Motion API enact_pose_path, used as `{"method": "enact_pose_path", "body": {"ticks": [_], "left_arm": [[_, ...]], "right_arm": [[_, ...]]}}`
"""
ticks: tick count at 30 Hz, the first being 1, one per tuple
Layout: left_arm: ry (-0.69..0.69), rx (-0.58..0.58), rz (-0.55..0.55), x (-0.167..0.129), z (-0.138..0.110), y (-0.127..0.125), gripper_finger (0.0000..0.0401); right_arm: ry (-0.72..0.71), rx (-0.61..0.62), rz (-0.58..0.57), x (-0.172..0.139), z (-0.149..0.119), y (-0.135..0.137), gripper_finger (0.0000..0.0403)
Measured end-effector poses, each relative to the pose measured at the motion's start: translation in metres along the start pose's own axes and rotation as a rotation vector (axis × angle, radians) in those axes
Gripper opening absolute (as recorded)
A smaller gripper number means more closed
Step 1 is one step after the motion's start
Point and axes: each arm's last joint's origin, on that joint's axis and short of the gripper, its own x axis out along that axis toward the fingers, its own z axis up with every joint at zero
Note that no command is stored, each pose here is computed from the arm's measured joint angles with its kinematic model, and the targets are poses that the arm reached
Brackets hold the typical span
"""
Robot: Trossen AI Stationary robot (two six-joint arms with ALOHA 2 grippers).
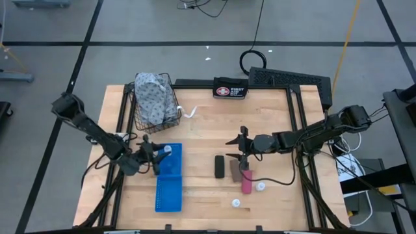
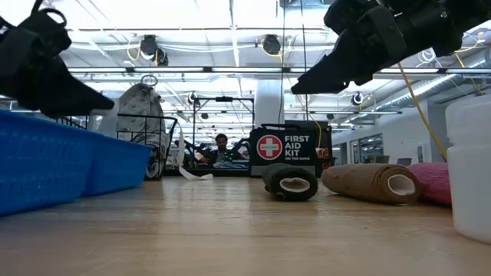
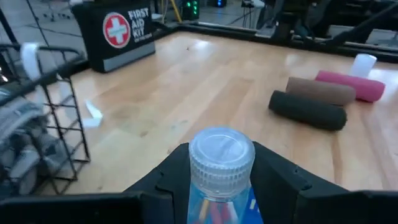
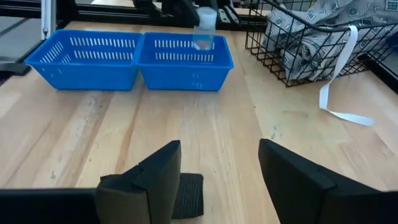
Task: Pick & Place Medicine items
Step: Put the bottom right white pill bottle into the top blue basket, then put the top white pill bottle into the top blue basket
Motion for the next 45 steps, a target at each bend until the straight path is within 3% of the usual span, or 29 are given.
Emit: {"method": "enact_pose_path", "body": {"ticks": [20, 37, 45], "left_arm": [[0.111, 0.000, 0.105, 0.009, -0.040, 0.009, 0.0152], [0.117, -0.082, 0.076, 0.010, -0.040, 0.006, 0.0199], [0.125, -0.094, 0.063, 0.010, -0.039, 0.005, 0.0200]], "right_arm": [[-0.025, 0.004, 0.001, 0.000, 0.002, 0.000, 0.0200], [-0.024, 0.003, 0.001, 0.000, 0.002, 0.000, 0.0201], [-0.024, -0.020, 0.001, 0.000, 0.002, 0.000, 0.0201]]}}
